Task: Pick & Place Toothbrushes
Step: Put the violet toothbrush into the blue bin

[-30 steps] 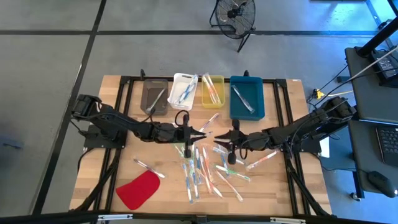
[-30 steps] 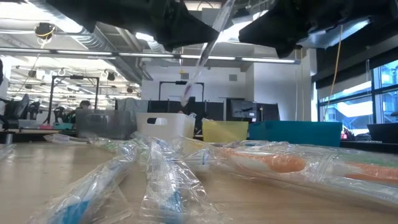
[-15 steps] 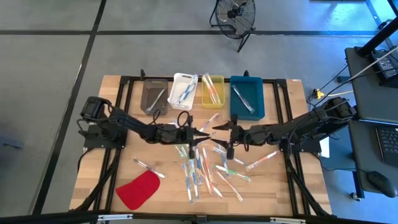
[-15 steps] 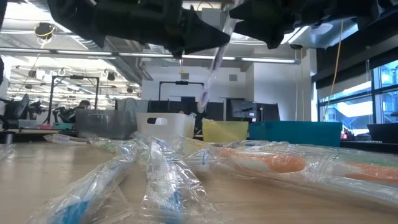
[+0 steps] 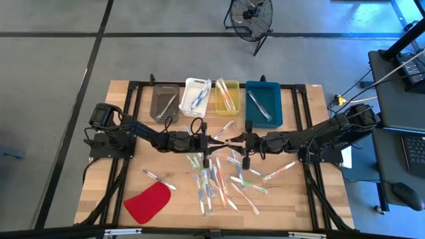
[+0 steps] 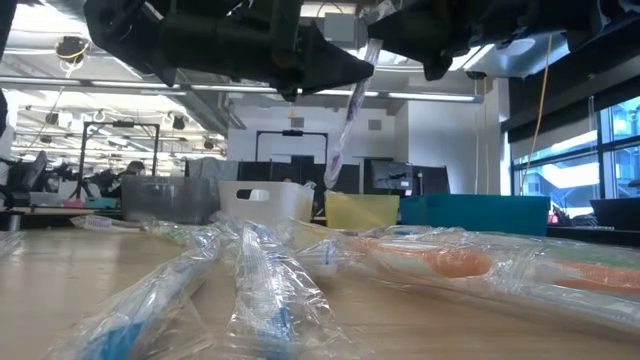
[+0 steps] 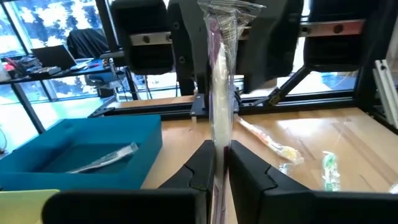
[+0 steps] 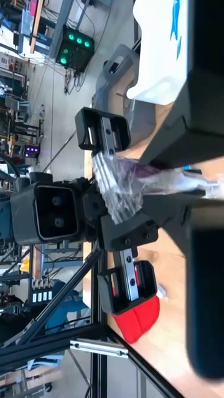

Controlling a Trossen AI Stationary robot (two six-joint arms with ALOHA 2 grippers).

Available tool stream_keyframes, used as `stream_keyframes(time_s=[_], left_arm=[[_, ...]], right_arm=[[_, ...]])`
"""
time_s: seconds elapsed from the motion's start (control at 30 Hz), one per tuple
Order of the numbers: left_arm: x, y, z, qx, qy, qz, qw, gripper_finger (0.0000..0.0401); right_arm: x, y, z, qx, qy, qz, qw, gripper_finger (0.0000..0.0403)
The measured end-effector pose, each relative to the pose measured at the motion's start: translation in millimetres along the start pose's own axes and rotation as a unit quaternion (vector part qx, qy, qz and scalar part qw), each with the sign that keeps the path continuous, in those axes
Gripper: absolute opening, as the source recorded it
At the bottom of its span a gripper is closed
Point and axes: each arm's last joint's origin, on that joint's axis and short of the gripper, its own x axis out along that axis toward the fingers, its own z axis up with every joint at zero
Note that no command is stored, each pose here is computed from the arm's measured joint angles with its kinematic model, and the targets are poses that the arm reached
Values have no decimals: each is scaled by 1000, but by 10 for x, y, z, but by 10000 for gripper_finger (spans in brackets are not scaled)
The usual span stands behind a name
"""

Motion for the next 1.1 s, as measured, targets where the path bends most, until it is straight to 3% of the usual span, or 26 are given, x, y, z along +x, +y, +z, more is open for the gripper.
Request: stream_keyframes(time_s=[0.13, 0.37, 0.67, 1.1], left_arm=[[1, 2, -1, 2, 0, -1, 1000, 28], [1, 7, -3, 28, 2, 9, 1000, 38], [-1, 26, -6, 59, 9, 45, 997, 54], [-38, 42, 10, 72, 35, 93, 992, 164]], right_arm=[[8, -22, 0, 2, 0, -2, 1000, 21], [22, -70, -5, 28, 3, -12, 1000, 35], [24, -89, -11, 38, 5, -30, 999, 20], [7, -158, -32, 61, 28, -55, 996, 20]])
